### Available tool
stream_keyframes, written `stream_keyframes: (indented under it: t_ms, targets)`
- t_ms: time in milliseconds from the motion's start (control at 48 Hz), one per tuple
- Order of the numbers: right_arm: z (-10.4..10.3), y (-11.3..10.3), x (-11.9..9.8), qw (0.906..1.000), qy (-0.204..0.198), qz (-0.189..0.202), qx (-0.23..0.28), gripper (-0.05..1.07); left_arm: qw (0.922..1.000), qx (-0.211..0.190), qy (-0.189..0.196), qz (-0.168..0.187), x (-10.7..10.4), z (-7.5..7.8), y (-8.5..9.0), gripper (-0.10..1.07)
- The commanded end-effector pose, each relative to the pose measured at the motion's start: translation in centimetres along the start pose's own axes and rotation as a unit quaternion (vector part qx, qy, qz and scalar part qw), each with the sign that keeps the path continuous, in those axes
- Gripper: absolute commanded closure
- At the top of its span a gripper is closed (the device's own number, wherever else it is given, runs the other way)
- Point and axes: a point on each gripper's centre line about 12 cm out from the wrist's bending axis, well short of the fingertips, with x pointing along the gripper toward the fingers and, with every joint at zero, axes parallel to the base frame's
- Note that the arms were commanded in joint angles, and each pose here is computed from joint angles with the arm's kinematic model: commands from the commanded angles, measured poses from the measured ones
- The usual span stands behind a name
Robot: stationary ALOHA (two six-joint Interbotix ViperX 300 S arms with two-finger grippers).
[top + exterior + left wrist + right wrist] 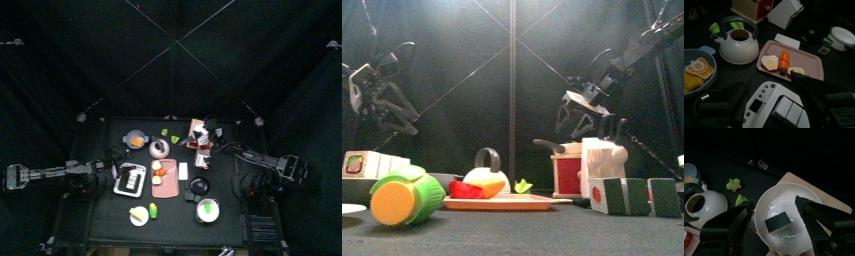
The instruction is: Grab green sushi piece
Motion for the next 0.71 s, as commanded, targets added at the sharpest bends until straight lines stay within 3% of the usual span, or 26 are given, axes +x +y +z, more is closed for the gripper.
stream_keyframes:
  t_ms: [0,146,333,396,479,688]
  targets:
    - [1.7,2.2,-1.6,0.9989,-0.027,0.038,0.003,0.05,0.9999,0.000,-0.012,-0.001,0.1,0.7,-0.1,0.02]
    - [1.5,6.4,-4.2,0.9938,-0.031,0.106,-0.009,0.05,0.9999,0.000,-0.012,-0.001,0.1,0.8,-0.1,0.02]
    - [-1.8,11.7,-7.4,0.9830,0.021,0.182,-0.006,0.06,0.9999,-0.001,-0.011,-0.001,0.1,0.7,-0.1,0.02]
    - [-2.7,12.5,-7.6,0.9829,0.049,0.177,0.017,0.06,0.9999,-0.001,-0.011,-0.001,0.1,0.7,-0.1,0.02]
    - [-3.7,13.2,-7.8,0.9863,0.079,0.140,0.034,0.06,0.9999,-0.001,-0.011,-0.001,0.1,0.7,-0.1,0.02]
    - [-4.0,15.3,-9.3,0.9893,0.079,0.116,-0.039,0.06,0.9999,-0.001,-0.012,0.000,0.1,0.7,0.0,0.02]
